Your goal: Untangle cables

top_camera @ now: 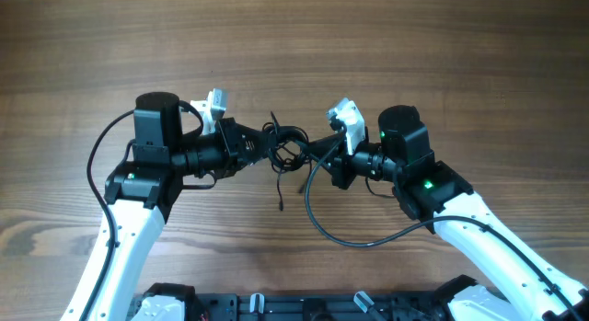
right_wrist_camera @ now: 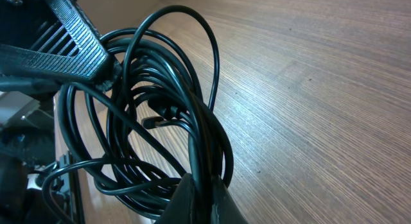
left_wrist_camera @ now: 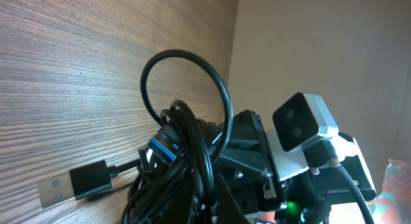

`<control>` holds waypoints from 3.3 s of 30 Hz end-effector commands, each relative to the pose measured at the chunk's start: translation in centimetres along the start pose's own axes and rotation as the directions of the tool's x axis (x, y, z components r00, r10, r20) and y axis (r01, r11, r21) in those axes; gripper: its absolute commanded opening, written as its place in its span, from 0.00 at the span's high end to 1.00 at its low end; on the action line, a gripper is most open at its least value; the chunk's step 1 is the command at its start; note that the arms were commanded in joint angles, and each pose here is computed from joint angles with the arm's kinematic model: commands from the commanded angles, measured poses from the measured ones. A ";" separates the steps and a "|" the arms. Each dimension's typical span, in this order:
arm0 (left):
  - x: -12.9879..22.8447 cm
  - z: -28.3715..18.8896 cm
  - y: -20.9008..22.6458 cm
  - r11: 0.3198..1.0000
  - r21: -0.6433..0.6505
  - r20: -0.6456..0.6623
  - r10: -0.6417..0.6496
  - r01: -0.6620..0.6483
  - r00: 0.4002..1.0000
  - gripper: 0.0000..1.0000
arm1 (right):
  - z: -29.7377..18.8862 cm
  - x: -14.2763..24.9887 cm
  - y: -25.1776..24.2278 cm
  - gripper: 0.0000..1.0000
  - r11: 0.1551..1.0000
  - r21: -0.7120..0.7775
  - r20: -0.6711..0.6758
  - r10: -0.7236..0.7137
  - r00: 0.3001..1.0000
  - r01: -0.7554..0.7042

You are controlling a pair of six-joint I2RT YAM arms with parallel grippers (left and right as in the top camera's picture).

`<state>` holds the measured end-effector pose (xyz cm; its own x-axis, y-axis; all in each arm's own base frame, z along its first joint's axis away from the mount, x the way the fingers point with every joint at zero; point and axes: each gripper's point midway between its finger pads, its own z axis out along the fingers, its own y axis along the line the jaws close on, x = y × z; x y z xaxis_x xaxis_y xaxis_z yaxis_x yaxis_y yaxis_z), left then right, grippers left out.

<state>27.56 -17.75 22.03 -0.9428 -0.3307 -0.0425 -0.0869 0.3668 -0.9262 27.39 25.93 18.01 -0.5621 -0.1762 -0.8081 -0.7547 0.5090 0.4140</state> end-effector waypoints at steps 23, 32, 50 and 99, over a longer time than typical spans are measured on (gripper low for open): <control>2.7 2.1 5.1 0.636 -0.218 -0.219 0.708 -0.740 0.672 0.28 | -2.4 3.8 4.1 0.96 0.985 -0.171 -0.144 -0.048 0.988 0.023; 4.0 3.4 7.4 0.655 -0.300 -0.301 0.625 -0.694 0.720 0.96 | -2.7 3.6 -0.1 0.96 0.983 0.080 -0.132 0.172 0.976 -0.162; -0.4 2.2 6.7 0.871 -0.393 0.004 0.323 -0.296 0.946 0.96 | -4.8 3.3 -2.9 0.38 0.955 0.186 -0.079 0.251 0.965 -0.233; -1.9 3.2 2.5 0.957 -0.225 0.122 0.215 -0.184 0.969 0.96 | 1.0 6.1 7.0 0.64 0.960 -0.149 -0.275 0.189 0.943 -0.236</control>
<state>29.20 -19.56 18.64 -0.9130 -0.2819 -0.2950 0.0738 0.5971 -0.7988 19.90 28.62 15.73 -0.7700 -0.2746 -0.5759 -0.6340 0.4312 0.6420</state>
